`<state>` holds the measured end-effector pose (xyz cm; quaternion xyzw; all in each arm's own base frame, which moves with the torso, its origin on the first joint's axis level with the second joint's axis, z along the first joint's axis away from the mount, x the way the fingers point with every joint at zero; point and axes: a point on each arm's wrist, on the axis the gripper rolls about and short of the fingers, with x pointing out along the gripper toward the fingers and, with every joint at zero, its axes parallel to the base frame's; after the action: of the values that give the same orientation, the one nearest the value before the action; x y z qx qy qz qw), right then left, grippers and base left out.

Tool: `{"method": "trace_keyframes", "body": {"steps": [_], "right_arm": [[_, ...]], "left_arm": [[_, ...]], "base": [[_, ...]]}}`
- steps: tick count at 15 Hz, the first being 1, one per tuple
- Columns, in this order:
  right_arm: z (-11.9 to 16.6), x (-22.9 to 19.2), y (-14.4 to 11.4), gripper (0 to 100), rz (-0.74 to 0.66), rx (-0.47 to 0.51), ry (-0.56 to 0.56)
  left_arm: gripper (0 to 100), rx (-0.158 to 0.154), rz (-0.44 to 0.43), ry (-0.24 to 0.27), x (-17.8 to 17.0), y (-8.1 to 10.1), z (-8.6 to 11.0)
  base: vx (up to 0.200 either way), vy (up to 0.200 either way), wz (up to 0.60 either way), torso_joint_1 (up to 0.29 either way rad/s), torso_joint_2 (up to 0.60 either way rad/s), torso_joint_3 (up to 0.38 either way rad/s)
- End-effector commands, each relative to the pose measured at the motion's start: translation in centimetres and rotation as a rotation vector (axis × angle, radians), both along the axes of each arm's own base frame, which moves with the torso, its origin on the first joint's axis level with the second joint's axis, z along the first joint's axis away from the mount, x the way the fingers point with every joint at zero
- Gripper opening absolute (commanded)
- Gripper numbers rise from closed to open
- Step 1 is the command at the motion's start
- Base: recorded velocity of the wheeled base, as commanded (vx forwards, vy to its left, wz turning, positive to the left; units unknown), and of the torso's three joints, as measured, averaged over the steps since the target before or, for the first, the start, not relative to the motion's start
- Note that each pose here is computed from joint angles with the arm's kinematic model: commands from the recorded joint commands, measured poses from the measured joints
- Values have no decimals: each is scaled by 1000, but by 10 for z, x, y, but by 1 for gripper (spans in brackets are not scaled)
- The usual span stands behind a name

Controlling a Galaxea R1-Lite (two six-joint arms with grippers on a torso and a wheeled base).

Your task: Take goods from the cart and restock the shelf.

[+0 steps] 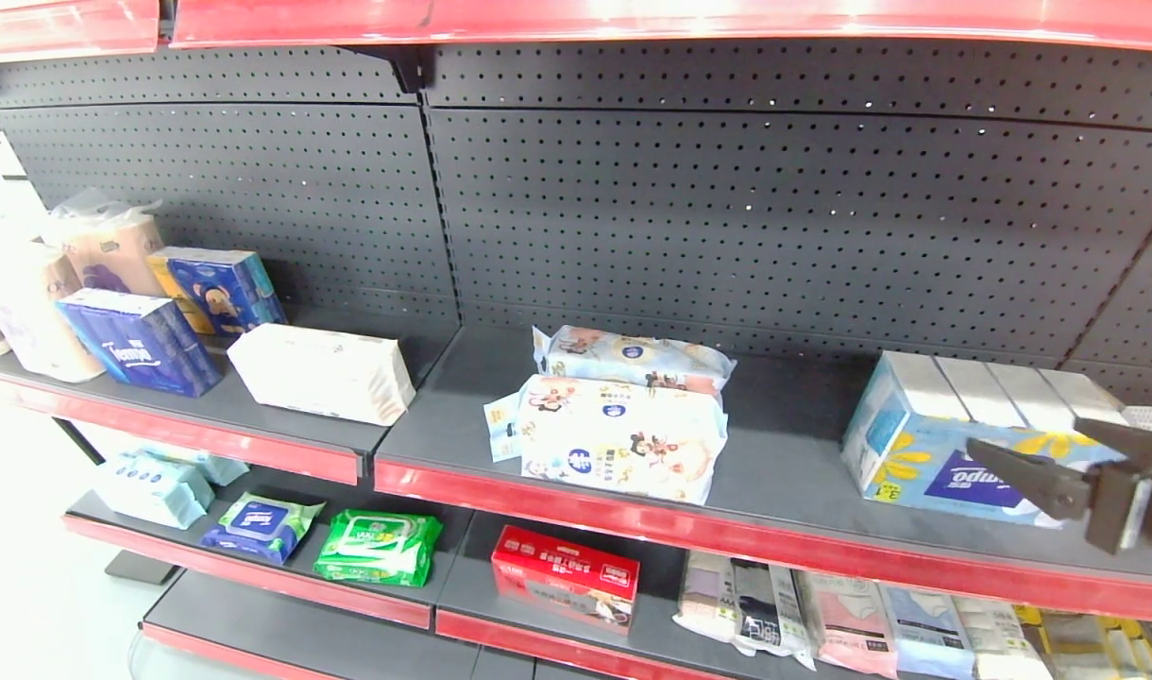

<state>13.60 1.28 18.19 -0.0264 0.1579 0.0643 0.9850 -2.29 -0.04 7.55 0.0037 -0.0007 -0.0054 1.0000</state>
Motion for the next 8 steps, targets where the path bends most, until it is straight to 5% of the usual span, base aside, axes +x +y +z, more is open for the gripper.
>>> {"method": "trace_keyframes", "body": {"steps": [1,8], "right_arm": [[-14,-42,-14,100,-147,-30,-54],[-66,-117,-16,100,-260,-48,-182]], "left_arm": [[100,0,0,1,0,0,0],[100,0,0,1,0,0,0]], "base": [[0,0,0,0,0,0],[0,0,0,0,0,0]]}}
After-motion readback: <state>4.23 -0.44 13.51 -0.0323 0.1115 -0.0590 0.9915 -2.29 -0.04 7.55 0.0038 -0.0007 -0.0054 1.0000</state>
